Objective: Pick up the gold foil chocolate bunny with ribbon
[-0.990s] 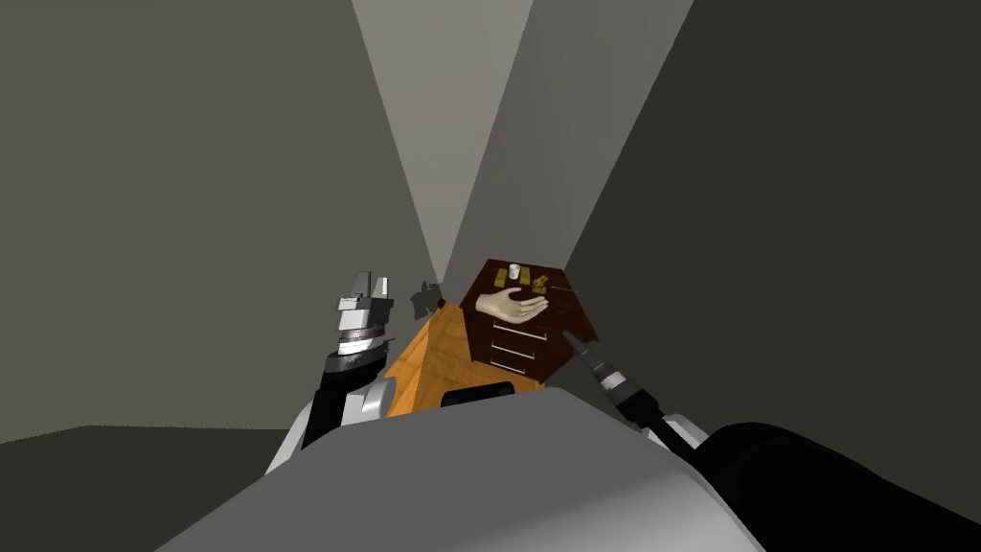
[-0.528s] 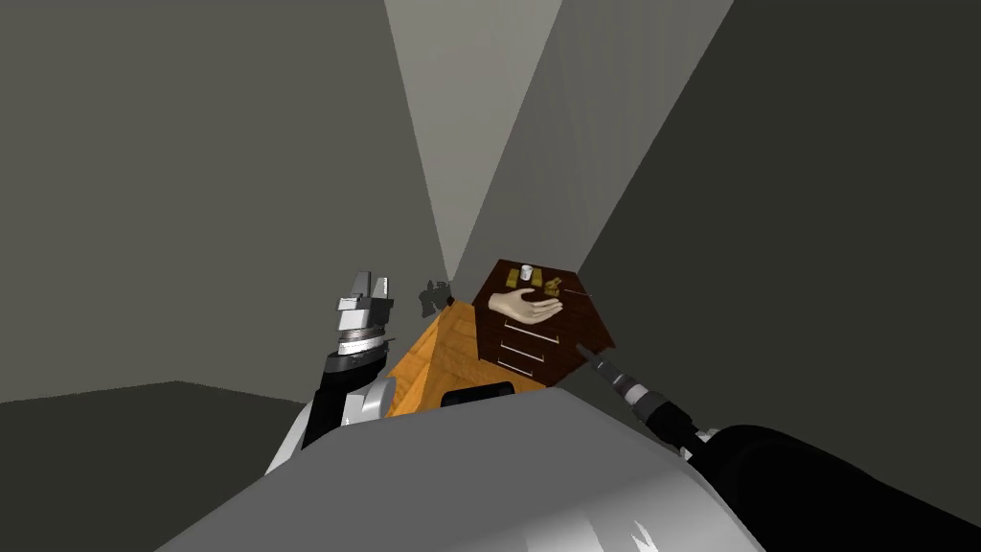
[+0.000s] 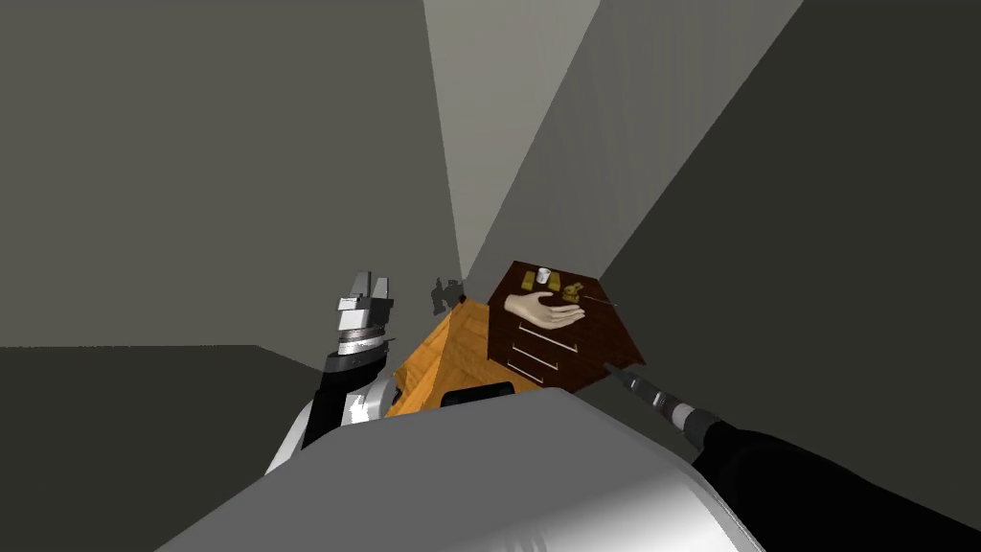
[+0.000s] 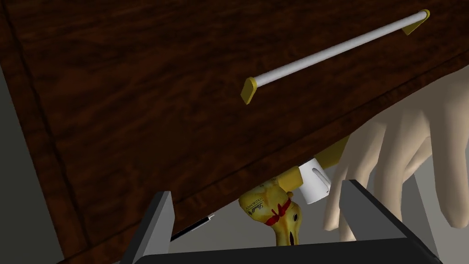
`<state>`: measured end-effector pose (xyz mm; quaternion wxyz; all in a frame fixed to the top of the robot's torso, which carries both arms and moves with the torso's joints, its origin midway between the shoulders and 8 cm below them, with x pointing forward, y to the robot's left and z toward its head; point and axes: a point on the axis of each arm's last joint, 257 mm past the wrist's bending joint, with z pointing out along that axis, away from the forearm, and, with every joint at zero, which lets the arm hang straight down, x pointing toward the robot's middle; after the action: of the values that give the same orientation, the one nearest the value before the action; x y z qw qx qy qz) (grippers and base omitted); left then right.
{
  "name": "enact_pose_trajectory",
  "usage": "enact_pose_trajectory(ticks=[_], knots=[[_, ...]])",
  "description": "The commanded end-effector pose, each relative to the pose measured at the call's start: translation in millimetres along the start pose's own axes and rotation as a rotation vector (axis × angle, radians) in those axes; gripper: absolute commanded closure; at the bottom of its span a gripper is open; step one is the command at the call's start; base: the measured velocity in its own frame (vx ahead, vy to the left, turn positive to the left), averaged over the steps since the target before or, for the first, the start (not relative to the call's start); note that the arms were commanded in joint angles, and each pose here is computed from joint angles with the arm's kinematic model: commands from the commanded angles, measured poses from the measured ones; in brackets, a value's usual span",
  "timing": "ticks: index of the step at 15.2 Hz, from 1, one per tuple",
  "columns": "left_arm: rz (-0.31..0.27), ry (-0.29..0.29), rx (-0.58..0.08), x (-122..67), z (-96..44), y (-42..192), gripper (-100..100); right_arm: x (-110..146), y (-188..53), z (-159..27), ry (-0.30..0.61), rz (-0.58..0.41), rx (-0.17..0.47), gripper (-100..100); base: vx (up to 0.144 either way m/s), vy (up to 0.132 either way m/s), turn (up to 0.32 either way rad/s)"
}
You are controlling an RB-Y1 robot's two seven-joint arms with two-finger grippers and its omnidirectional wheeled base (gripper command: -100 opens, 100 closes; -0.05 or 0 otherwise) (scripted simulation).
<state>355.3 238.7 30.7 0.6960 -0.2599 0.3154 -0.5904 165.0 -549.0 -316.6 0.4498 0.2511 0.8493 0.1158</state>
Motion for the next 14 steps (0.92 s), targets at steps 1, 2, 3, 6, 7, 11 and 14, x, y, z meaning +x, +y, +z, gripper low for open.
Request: enact_pose_trajectory(ticks=[1, 2, 3, 6, 7, 11, 14], knots=[[0.0, 0.0, 0.0, 0.0, 0.0, 0, 0, -6, -10, -6.0, 0.021, -0.025, 0.023, -100, 0.011, 0.035, 0.057], [0.0, 0.0, 0.0, 0.0, 0.0, 0, 0, -8, -37, -19.9, 0.044, -0.044, 0.087, -100, 0.014, 0.034, 0.178], [0.0, 0.0, 0.0, 0.0, 0.0, 0, 0, -12, -35, -18.1, 0.052, -0.06, 0.083, -100, 0.016, 0.028, 0.181], [0.0, 0.0, 0.0, 0.0, 0.0, 0, 0, -20, -59, -30.2, 0.081, -0.095, 0.139, -100, 0.022, 0.02, 0.187], [0.0, 0.0, 0.0, -0.1, 0.0, 0, 0, -28, -80, -43.1, 0.103, -0.12, 0.193, -100, 0.022, 0.014, 0.143], [0.0, 0.0, 0.0, 0.0, 0.0, 0, 0, -48, -114, -64.0, 0.147, -0.179, 0.281, -100, 0.035, 0.0, 0.234], [0.0, 0.0, 0.0, 0.0, 0.0, 0, 0, -65, -130, -72.1, 0.174, -0.228, 0.326, -100, 0.048, -0.023, 0.2]])
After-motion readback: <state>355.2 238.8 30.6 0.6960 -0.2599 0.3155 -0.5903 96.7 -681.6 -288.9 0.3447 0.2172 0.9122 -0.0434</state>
